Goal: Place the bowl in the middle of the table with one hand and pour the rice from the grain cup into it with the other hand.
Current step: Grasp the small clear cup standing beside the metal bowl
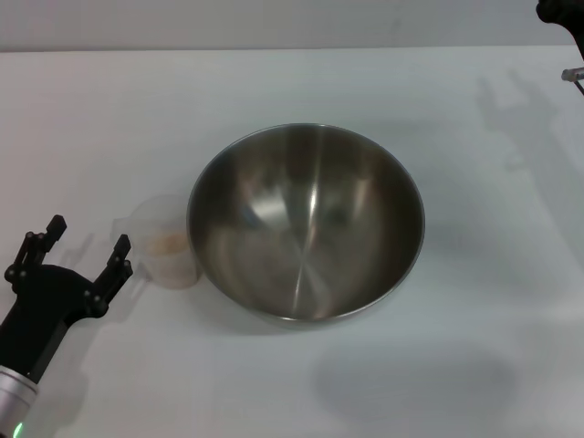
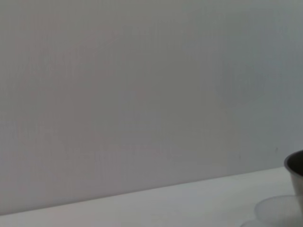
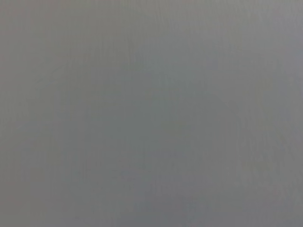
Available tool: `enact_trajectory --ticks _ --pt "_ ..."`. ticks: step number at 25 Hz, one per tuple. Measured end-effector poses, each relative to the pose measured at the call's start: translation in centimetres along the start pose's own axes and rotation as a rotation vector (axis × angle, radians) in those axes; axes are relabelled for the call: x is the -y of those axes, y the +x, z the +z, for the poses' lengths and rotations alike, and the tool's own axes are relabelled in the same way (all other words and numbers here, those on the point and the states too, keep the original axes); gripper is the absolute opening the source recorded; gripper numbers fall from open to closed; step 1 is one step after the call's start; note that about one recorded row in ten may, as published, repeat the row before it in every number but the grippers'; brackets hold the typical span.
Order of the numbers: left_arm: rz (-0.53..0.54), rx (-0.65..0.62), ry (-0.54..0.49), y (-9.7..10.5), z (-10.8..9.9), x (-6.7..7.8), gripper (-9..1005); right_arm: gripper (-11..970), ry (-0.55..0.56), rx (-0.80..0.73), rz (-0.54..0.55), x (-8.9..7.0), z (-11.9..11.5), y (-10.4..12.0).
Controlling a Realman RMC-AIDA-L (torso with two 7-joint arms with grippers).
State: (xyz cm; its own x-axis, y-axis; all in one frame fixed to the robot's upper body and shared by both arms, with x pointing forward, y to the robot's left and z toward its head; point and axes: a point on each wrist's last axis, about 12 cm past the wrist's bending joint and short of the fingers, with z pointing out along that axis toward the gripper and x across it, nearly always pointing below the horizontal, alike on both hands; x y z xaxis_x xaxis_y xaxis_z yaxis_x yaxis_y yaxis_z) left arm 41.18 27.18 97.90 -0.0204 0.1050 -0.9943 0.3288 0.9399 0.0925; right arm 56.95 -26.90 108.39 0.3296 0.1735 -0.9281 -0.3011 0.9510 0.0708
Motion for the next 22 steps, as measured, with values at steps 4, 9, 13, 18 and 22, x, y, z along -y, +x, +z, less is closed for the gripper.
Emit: enact_trajectory --ticks 4,9,13,18,22 --pt "0.009 -0.020 0.005 0.1 0.7 -0.2 809 476 -0.001 -0.005 0.000 0.0 0.2 0.1" --pt "0.019 -0.024 0.002 0.0 1.2 -0.6 809 476 0.002 -0.022 0.003 -0.2 0.4 0.3" --pt "0.021 -0.028 0.001 0.0 1.6 -0.6 809 476 0.000 -0.024 0.003 -0.2 0.6 0.3" --pt "0.017 -0.034 -0.012 0.0 2.0 -0.8 808 476 -0.001 -0.026 0.004 -0.3 0.8 0.3" --pt "0.004 -0.029 -0.011 -0.1 2.1 -0.6 781 476 0.002 -0.040 0.004 -0.3 0.9 0.5"
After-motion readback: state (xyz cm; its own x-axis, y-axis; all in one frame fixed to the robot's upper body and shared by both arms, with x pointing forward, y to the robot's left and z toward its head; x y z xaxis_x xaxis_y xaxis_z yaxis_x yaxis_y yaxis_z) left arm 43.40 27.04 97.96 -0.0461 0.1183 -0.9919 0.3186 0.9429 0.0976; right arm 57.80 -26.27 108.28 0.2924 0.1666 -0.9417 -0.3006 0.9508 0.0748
